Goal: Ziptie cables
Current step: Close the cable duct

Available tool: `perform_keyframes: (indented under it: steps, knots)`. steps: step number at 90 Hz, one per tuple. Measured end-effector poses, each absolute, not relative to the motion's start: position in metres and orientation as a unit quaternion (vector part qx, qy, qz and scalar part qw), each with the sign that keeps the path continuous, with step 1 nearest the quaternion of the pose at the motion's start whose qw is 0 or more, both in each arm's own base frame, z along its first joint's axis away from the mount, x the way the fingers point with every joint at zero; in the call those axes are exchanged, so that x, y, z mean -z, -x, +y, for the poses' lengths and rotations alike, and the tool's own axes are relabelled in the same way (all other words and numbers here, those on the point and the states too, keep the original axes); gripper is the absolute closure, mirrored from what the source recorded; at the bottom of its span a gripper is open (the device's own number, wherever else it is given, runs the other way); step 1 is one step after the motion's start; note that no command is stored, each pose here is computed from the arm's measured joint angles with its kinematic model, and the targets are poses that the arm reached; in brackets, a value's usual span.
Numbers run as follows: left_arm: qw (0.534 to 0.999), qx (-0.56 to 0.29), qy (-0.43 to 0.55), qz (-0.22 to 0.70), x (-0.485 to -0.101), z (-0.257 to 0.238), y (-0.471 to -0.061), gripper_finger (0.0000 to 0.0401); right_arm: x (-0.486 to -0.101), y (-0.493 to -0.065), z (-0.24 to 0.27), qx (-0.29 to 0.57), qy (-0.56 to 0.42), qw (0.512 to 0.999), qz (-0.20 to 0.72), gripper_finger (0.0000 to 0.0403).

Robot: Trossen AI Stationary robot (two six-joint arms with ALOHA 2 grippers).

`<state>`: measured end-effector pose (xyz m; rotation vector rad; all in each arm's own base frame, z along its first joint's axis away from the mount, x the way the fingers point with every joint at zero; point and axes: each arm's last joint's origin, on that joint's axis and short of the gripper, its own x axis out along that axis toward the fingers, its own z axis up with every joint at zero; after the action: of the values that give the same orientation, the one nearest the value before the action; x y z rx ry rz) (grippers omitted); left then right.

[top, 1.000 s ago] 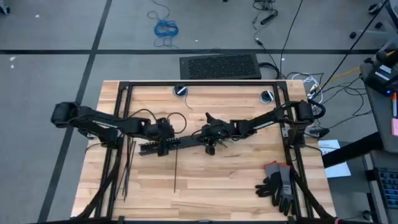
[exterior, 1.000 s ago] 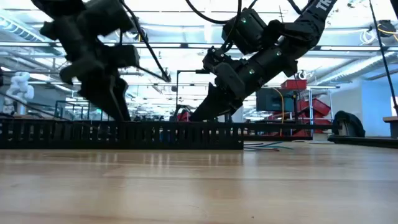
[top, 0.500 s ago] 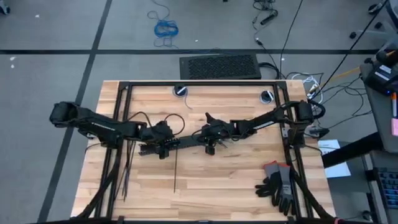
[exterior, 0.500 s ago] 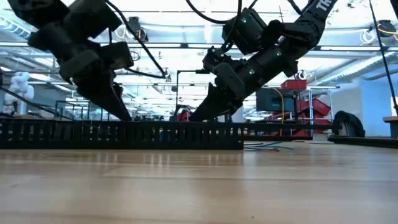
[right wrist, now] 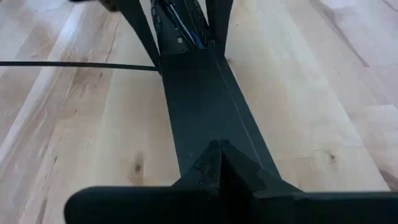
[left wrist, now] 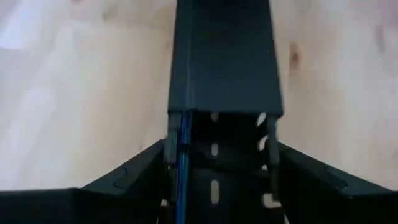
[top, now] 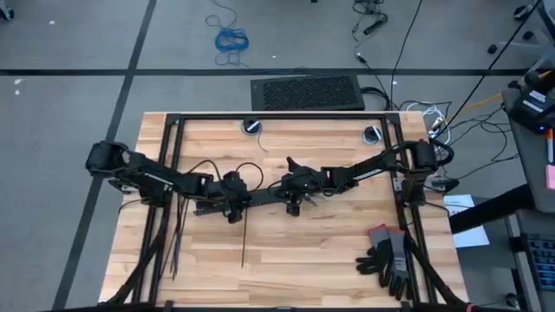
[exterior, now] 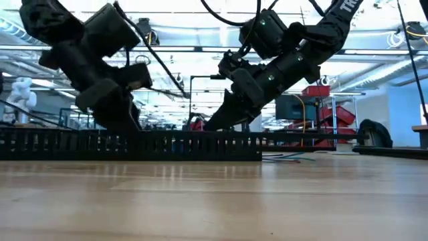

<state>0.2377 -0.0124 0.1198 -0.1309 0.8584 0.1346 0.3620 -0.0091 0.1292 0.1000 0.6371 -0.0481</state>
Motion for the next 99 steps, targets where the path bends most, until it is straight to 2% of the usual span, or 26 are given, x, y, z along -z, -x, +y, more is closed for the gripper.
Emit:
perform_keyframes:
  steps: [48,68,99]
  knots:
    - [0.907,-0.069,0.062,0.412,-0.112,-0.013,-0.243,0.0141,-0.131,-0.364,-0.001,0.023,-0.052,0.953,0.297,0.0403]
    - [0.907,-0.069,0.06,0.412,-0.112,-0.013,-0.243,0.0159,-0.131,-0.364,-0.002,0.02,-0.054,0.954,0.294,0.0403]
    - [0.913,-0.067,0.059,0.398,-0.113,-0.013,-0.245,0.016,-0.132,-0.373,0.0,0.003,-0.07,0.961,0.268,0.0403]
